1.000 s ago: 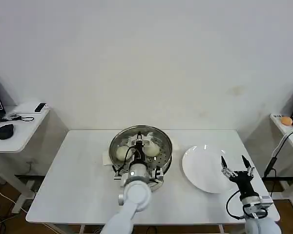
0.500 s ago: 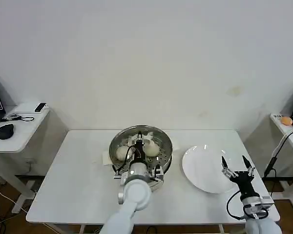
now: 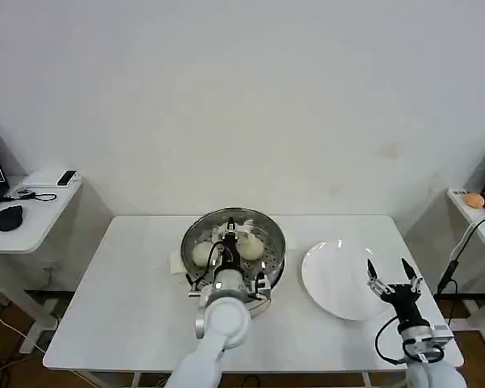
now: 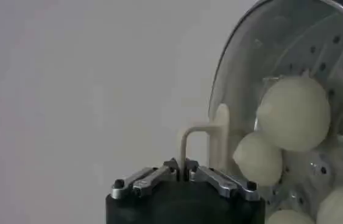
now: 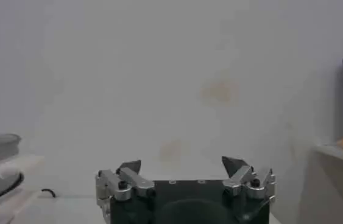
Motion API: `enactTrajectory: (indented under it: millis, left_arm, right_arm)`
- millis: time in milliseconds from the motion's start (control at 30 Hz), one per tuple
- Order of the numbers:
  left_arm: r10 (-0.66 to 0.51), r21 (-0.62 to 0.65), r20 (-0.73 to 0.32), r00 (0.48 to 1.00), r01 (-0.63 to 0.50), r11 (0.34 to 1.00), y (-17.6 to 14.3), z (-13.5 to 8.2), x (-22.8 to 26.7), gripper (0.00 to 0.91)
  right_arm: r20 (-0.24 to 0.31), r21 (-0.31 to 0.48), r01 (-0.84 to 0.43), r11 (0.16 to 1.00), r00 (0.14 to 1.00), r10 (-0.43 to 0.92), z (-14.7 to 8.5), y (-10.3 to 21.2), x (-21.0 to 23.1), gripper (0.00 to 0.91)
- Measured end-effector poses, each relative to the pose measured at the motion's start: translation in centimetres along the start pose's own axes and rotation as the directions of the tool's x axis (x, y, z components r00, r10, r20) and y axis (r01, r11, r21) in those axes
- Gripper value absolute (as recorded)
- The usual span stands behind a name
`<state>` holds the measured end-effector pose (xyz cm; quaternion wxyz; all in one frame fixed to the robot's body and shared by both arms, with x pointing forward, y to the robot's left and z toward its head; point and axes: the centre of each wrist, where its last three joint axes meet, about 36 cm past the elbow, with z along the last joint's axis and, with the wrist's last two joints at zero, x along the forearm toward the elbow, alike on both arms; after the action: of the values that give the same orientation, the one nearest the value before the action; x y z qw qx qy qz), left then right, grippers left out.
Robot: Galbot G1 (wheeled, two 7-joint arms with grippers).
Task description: Take steamed baozi put them in steamer then cover it.
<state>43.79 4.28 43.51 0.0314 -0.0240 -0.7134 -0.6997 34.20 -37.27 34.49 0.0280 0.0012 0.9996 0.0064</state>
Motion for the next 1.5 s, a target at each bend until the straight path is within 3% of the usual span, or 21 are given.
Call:
enactTrajectory:
  millis: [267,300,333,367,1500]
  left_arm:
    - [0.0,-0.003,0.001,1.0,0.0,1.0,-0.3,0.2,-0.2,0.0]
    - [-0.001,-0.004,0.003,1.0,0.001,1.0,-0.3,0.3,-0.3,0.04]
    - [-0.002,-0.004,0.003,1.0,0.002,1.0,-0.4,0.4,-0.3,0.403]
    - [-0.004,-0.004,0.003,1.0,0.004,1.0,-0.4,0.4,-0.3,0.907]
    - [0.059,0.091,0.043,0.997,-0.063,0.994,1.4,2.4,2.6,0.907]
  right_arm:
    - [0.0,-0.003,-0.001,1.0,1.0,0.001,0.1,0.1,-0.1,0.907]
    - [0.001,-0.005,-0.002,1.0,1.0,0.002,0.1,0.1,-0.1,0.907]
    - [0.001,-0.007,-0.003,1.0,1.0,0.003,0.1,0.2,-0.1,0.907]
    - [0.002,-0.009,-0.003,1.0,1.0,0.003,0.1,0.2,-0.1,0.907]
    - [0.0,-0.01,0.0,1.0,1.0,0.0,0.2,0.2,-0.1,0.907]
